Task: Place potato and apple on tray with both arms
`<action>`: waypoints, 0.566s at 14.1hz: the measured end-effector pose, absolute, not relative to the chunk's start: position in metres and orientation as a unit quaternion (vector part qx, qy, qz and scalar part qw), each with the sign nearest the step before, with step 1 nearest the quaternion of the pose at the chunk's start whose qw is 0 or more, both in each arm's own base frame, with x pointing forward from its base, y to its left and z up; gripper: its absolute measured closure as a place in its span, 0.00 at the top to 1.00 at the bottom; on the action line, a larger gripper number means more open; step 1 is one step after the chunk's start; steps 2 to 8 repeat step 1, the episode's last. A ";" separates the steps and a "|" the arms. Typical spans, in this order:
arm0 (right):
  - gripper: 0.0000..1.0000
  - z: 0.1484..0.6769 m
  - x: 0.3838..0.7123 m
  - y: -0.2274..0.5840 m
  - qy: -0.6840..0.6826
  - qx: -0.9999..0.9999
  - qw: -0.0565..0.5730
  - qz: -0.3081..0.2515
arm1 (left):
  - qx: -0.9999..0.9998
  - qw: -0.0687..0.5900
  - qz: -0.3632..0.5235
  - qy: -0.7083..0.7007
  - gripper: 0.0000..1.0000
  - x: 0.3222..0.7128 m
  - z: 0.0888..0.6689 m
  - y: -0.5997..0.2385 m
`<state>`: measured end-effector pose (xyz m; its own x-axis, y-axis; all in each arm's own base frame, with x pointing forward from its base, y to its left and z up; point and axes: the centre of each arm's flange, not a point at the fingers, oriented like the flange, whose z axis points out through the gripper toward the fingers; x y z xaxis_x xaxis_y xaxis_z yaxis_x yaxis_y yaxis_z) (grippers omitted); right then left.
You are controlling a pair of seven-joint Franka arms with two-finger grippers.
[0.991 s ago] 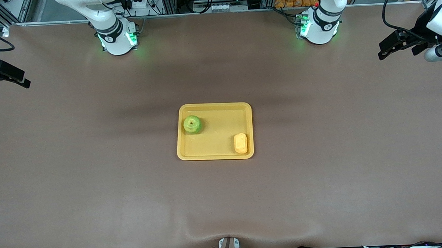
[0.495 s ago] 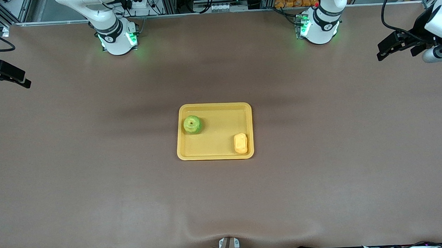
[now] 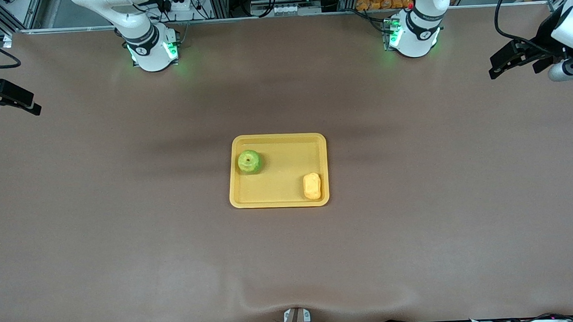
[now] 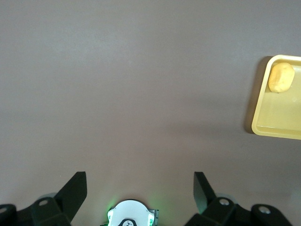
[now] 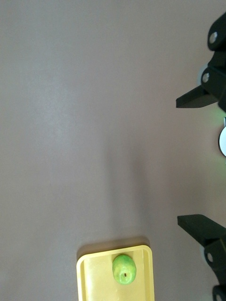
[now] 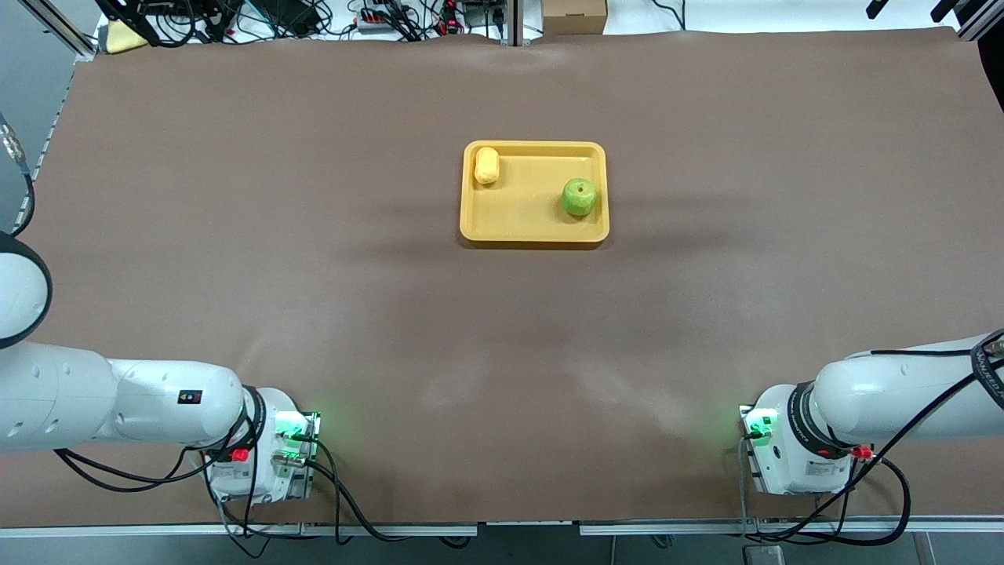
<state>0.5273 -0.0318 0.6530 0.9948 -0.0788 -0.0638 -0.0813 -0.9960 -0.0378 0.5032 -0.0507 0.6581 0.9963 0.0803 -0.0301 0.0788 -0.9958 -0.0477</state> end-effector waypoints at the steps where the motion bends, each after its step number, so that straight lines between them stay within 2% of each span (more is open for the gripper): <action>1: 1.00 0.653 0.527 -0.032 0.040 -0.999 0.020 0.031 | -0.999 0.023 0.016 -0.040 1.00 0.503 0.658 -0.051; 8: 1.00 0.653 0.527 -0.032 0.040 -0.999 0.020 0.031 | -0.999 0.023 0.016 -0.040 1.00 0.503 0.658 -0.051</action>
